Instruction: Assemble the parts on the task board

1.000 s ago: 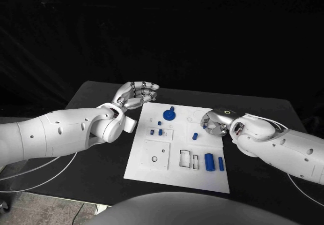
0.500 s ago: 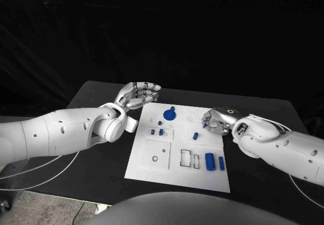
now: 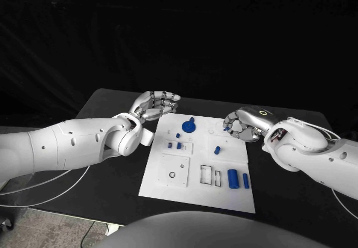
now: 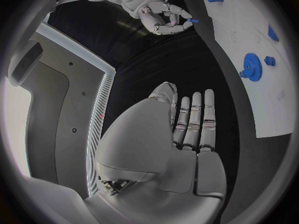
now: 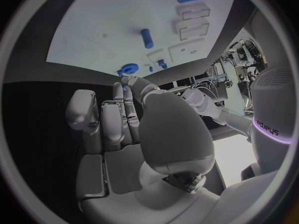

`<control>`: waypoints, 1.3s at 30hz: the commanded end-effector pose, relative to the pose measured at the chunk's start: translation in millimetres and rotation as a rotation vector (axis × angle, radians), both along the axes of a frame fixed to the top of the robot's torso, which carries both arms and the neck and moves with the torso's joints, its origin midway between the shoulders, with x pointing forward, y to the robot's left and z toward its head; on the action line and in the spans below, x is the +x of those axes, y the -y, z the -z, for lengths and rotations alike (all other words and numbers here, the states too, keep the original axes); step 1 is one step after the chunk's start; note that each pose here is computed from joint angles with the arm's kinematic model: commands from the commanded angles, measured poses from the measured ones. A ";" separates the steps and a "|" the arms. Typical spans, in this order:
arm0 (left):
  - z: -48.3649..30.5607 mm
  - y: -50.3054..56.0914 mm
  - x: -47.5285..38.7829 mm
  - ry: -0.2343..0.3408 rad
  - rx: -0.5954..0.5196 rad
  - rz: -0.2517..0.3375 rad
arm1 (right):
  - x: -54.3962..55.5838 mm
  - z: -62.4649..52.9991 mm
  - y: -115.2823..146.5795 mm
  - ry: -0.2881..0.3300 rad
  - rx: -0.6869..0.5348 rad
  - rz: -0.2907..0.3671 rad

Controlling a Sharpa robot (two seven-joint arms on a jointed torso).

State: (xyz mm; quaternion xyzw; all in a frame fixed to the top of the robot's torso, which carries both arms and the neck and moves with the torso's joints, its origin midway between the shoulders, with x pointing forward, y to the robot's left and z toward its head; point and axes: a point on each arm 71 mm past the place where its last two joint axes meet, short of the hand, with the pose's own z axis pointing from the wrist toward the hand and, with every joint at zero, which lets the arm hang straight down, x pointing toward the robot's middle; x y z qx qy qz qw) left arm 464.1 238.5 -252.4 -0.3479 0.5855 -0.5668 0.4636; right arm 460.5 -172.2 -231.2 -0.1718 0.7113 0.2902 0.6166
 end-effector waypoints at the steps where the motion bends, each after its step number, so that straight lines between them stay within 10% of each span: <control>1: 0.0 3.3 -0.1 -0.004 -0.007 0.023 | -10.6 -2.7 -12.3 -0.042 -0.028 -0.022; 12: 2.7 5.2 0.1 -0.011 -0.008 0.029 | -43.2 2.1 -70.5 -0.121 -0.085 -0.163; 39: 11.1 11.8 -0.2 -0.034 -0.018 0.040 | -59.1 51.9 -133.6 -0.171 -0.106 -0.244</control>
